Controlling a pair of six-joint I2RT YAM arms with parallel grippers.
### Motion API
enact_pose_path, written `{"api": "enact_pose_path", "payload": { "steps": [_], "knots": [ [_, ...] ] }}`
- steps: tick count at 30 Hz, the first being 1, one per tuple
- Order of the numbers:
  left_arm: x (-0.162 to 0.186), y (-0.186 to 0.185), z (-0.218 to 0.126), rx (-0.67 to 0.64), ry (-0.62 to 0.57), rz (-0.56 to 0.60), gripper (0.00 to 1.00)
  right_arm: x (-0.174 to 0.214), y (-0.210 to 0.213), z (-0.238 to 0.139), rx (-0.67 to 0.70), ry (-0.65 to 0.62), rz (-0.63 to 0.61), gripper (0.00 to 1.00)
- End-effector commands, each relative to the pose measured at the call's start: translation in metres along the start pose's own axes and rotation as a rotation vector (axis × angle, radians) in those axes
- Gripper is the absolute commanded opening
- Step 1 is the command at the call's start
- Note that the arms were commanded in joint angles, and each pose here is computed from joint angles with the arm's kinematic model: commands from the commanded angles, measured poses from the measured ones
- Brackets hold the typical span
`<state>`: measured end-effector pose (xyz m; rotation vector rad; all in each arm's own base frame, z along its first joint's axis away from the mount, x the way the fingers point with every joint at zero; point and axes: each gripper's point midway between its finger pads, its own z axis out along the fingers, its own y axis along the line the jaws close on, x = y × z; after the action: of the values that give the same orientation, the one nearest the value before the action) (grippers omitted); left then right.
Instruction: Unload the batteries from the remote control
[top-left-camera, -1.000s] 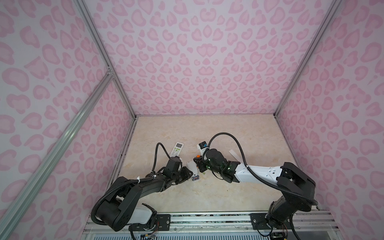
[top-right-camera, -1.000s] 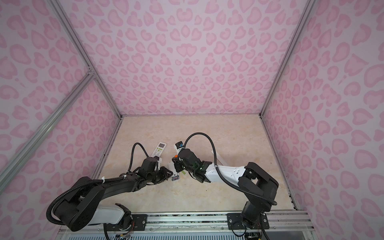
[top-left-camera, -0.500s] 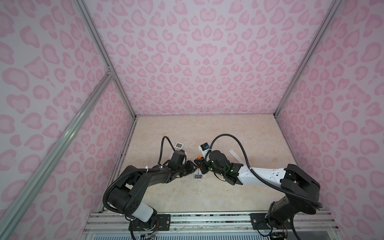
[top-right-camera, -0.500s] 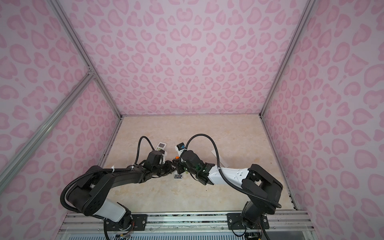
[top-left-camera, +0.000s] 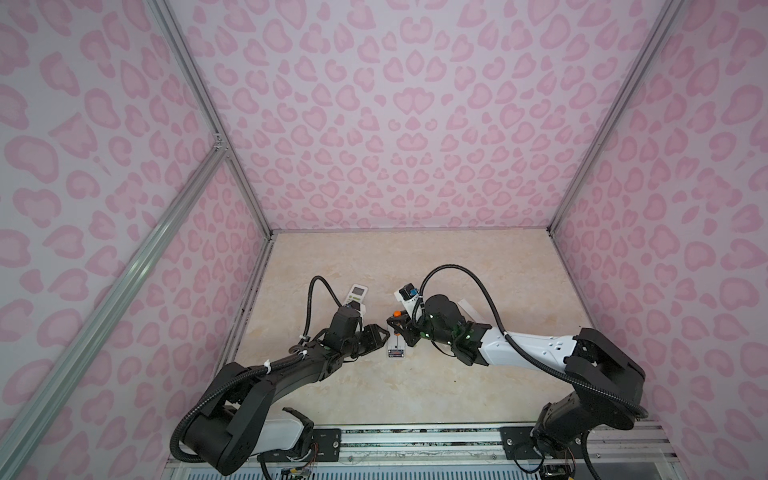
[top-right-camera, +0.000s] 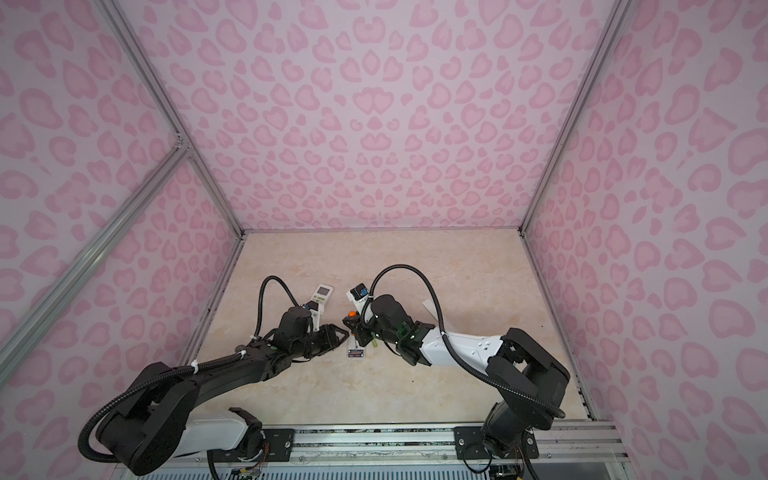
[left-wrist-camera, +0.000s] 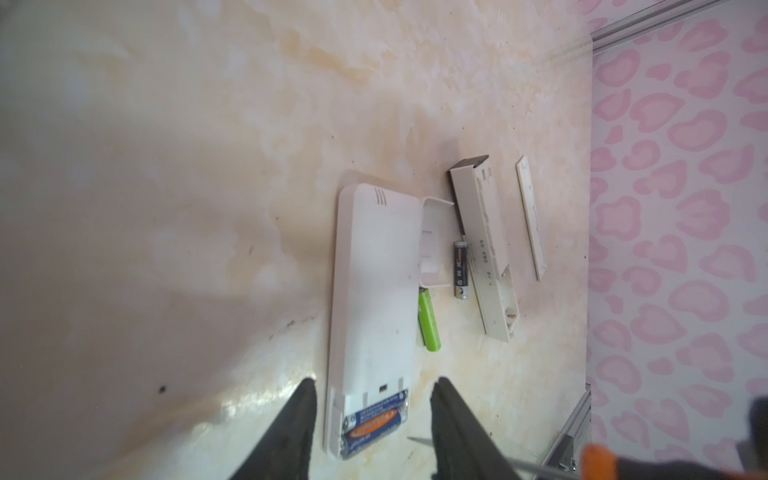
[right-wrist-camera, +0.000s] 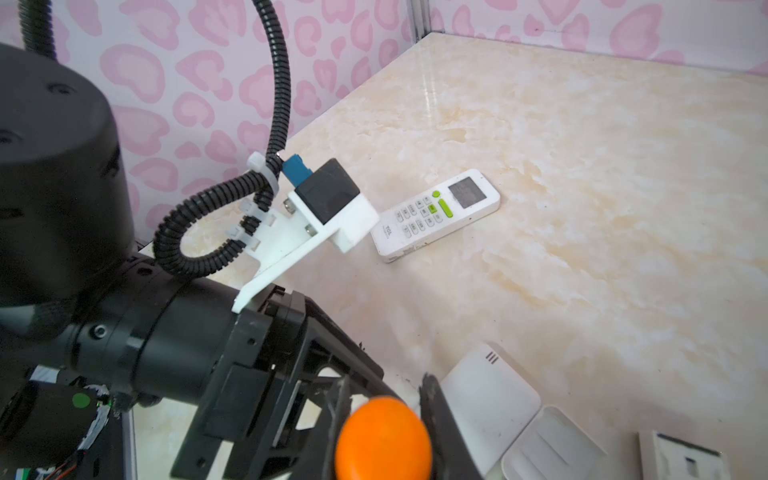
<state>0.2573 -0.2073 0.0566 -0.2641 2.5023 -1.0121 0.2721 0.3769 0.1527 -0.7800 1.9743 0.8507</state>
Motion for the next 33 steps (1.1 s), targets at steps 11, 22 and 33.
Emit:
{"api": "enact_pose_path", "payload": {
  "steps": [11, 22, 33],
  "knots": [
    [0.055, 0.006, -0.013, 0.009, 0.034, -0.032, 0.29, 0.017, 0.014, 0.004, -0.134, 0.000, -0.158, 0.00],
    [0.062, -0.002, -0.003, -0.002, 0.055, -0.032, 0.22, 0.005, 0.017, -0.006, -0.119, -0.043, -0.193, 0.00],
    [0.062, -0.002, 0.003, -0.014, 0.068, -0.036, 0.20, 0.008, 0.016, 0.000, -0.134, -0.031, -0.223, 0.00]
  ]
}}
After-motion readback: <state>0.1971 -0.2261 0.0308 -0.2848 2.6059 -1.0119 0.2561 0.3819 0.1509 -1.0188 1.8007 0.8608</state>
